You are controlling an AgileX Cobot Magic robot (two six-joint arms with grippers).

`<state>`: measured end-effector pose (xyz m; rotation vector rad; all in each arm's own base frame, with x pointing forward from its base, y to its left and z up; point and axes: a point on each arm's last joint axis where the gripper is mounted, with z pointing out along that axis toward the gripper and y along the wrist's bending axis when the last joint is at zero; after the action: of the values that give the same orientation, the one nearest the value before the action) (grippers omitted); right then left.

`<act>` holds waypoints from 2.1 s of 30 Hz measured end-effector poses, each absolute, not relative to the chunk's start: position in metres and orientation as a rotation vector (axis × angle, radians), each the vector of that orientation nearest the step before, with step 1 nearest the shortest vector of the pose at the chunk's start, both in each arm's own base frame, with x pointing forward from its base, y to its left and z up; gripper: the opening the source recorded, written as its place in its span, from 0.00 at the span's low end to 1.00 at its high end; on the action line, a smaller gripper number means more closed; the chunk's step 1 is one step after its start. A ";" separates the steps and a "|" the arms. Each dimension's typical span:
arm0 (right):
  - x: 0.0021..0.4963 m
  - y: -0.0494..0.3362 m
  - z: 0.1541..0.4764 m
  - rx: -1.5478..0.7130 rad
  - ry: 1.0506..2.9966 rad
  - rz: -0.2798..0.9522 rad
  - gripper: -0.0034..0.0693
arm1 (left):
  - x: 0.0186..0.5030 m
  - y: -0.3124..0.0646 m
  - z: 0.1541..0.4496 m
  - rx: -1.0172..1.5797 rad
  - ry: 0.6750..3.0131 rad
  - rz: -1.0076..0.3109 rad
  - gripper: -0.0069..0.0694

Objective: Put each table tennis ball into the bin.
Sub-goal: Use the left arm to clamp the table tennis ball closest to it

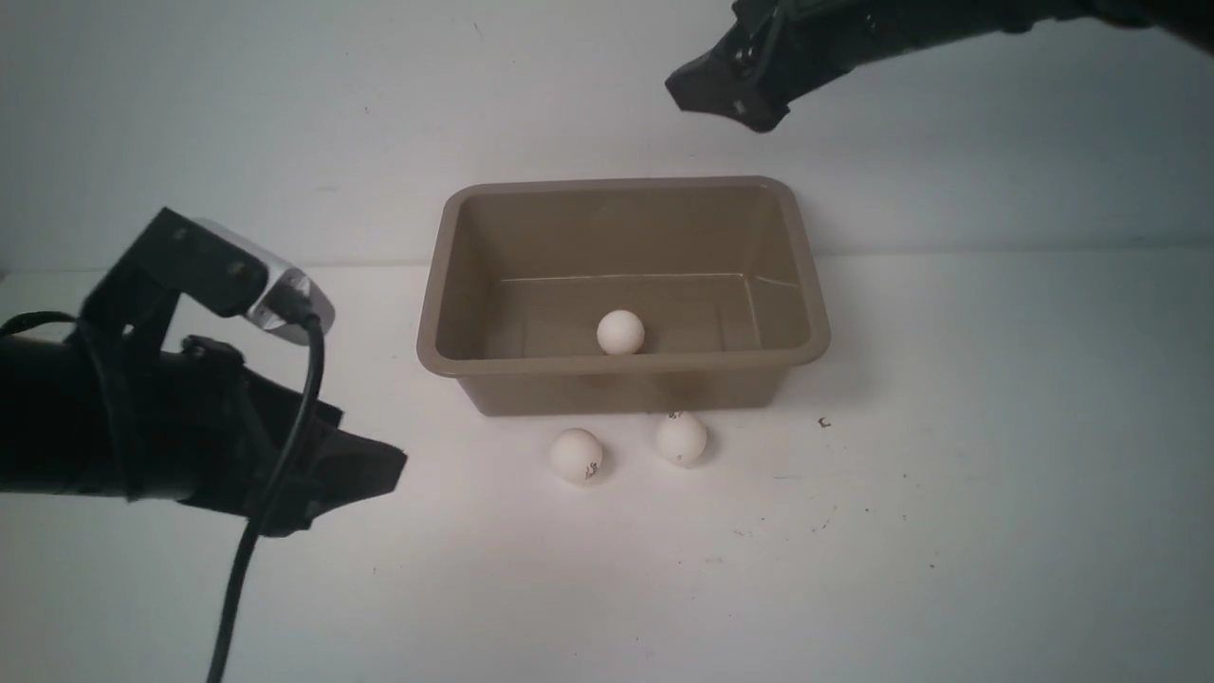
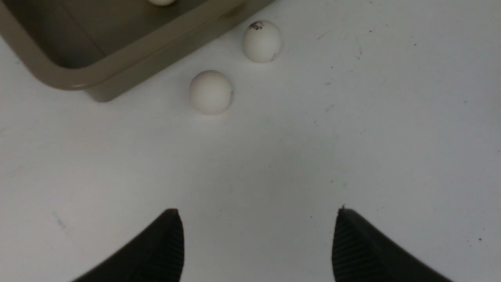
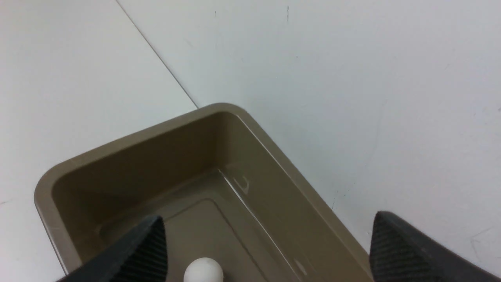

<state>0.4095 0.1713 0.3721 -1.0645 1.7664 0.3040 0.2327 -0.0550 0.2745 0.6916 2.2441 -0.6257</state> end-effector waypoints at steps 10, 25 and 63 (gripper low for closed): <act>0.404 0.170 0.380 -1.074 1.752 0.298 0.91 | 0.268 -0.073 0.232 0.699 2.277 -0.607 0.70; 0.401 0.170 0.378 -1.103 1.767 0.316 0.89 | 0.303 -0.136 0.191 0.666 2.316 -0.485 0.70; 0.402 0.167 0.375 -1.152 1.774 0.246 0.86 | 0.342 -0.174 0.122 0.485 2.428 -0.446 0.70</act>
<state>0.4021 0.1673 0.3754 -1.1518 1.7736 0.2456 0.3423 -0.1743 0.1221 0.4854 2.4277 -0.4462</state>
